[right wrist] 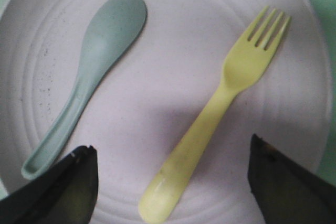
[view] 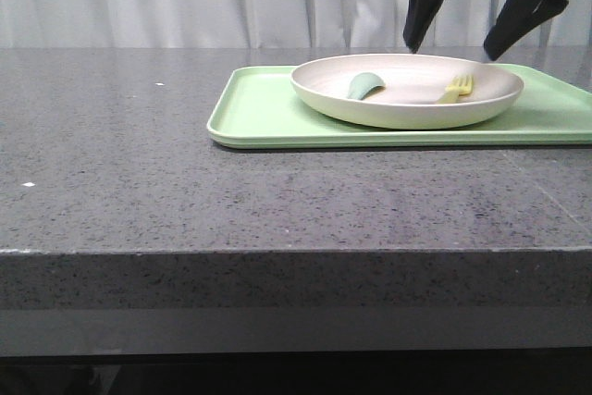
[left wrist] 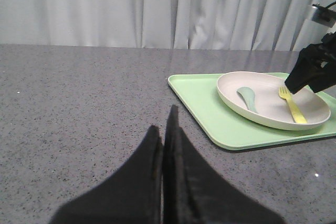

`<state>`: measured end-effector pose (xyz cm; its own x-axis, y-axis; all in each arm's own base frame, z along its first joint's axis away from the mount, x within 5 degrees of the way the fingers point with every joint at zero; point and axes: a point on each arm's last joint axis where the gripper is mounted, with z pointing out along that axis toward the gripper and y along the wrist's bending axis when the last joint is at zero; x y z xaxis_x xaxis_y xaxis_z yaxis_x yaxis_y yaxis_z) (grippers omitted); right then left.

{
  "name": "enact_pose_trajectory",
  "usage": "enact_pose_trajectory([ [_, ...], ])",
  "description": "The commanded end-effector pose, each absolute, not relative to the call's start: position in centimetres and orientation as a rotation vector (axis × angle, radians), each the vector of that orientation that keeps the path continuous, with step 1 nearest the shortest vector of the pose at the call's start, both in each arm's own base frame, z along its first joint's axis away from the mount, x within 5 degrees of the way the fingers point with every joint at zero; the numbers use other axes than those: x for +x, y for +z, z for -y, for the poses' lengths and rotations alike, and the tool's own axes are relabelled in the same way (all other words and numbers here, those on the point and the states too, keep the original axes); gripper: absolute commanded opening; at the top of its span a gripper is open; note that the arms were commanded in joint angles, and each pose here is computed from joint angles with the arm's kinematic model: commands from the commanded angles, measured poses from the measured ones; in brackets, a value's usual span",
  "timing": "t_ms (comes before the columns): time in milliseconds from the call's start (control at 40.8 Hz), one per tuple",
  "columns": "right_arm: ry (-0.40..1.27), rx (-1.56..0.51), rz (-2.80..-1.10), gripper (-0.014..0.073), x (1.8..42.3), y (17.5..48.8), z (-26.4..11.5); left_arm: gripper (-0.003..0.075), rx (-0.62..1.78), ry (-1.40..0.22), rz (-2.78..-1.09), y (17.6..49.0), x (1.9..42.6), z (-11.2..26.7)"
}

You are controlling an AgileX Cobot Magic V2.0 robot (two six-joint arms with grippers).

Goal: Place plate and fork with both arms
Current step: 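Lower the right gripper and grasp the yellow fork handle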

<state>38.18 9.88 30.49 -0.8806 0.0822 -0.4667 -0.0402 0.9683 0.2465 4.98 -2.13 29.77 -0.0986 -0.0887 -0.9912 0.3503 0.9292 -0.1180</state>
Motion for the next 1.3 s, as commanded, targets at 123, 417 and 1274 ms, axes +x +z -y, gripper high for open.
enact_pose_trajectory([
  [123, 0.368, 0.047, -2.547, 0.0599, 38.9, 31.9, -10.0, -0.0018, 0.181, -0.382, -1.539, 31.3, 5.0, 2.0],
  [417, 0.365, 0.063, -2.56, 0.0599, 39.9, 30.3, -10.2, -0.0018, 0.181, -0.382, -1.539, 31.3, 5.0, 2.0],
  [1274, 0.359, 0.064, -2.606, 0.001, 39.7, 29.7, -10.2, -0.0018, 0.181, -0.382, -1.539, 31.3, 5.0, 2.0],
])
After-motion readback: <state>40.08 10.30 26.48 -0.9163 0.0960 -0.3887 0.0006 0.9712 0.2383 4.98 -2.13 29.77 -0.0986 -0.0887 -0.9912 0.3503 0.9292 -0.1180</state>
